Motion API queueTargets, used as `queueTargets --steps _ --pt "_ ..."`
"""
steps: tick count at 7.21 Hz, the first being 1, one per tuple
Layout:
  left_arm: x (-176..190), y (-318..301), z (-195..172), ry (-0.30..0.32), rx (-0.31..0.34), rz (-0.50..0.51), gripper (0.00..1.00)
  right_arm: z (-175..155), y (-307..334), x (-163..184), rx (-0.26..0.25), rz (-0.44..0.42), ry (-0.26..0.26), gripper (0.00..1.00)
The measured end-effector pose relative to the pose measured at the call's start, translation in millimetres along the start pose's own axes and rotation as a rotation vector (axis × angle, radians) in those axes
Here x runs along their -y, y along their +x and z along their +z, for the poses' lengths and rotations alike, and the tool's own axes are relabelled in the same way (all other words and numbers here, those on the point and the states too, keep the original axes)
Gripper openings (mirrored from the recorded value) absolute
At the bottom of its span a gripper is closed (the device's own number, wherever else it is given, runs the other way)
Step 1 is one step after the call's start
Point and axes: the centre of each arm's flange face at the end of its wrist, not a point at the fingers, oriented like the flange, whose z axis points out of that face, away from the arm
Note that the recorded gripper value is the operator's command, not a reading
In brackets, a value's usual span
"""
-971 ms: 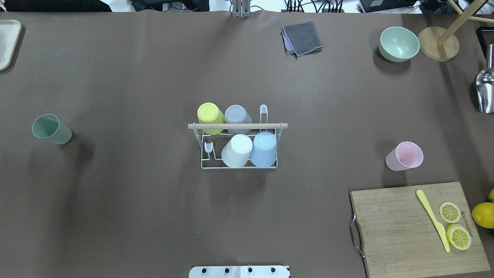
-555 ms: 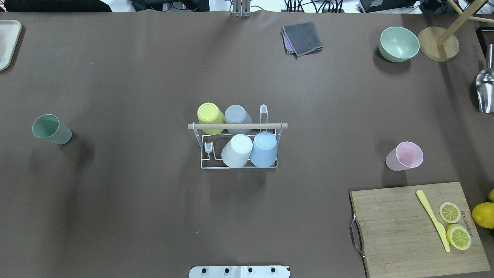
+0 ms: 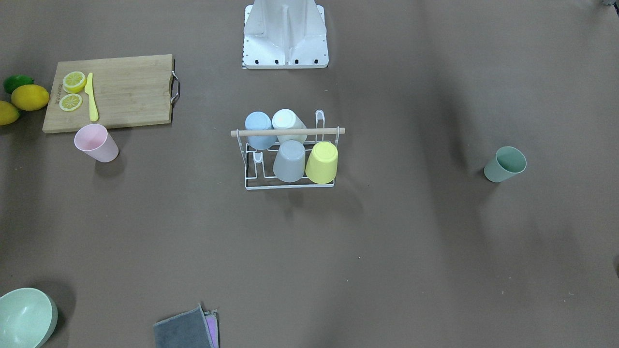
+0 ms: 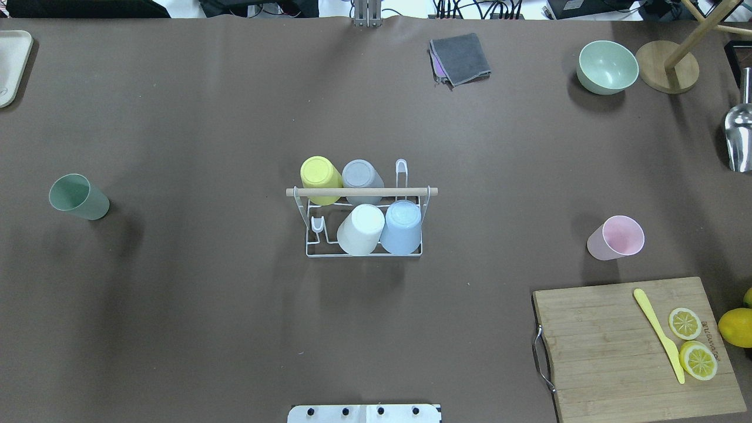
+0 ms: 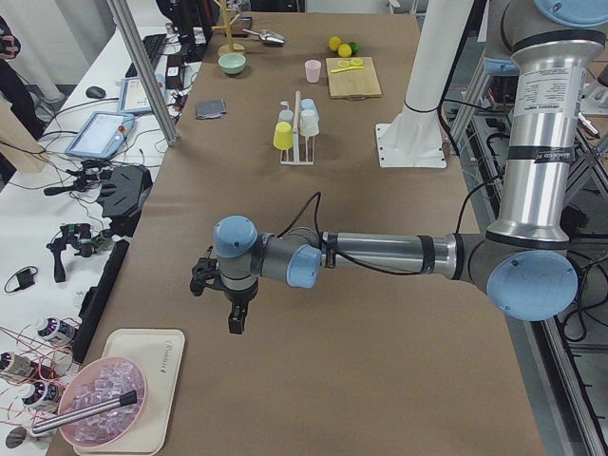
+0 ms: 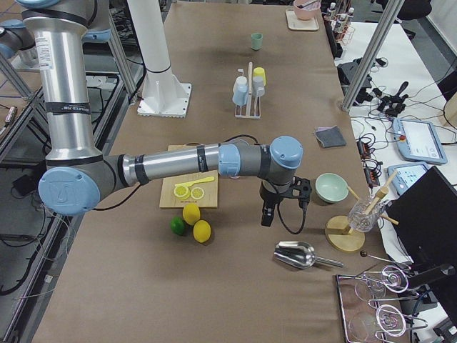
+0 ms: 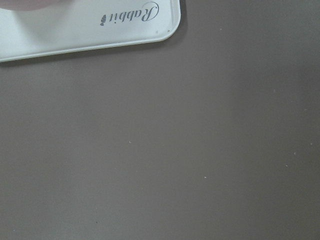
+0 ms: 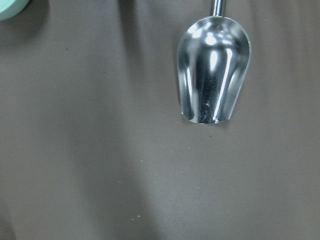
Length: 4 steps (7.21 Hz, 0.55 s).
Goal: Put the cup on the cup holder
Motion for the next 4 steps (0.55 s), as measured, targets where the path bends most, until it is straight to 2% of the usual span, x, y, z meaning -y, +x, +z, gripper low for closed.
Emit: queueTargets --steps 2,4 --pt "18 15 -11 0.002 0.0 -0.033 0.97 5 -60 17 0.008 -0.034 -0.061 0.98" --pt "51 45 -38 -0.019 0.01 -0.066 0.97 8 -121 31 0.007 -0.087 -0.103 0.98"
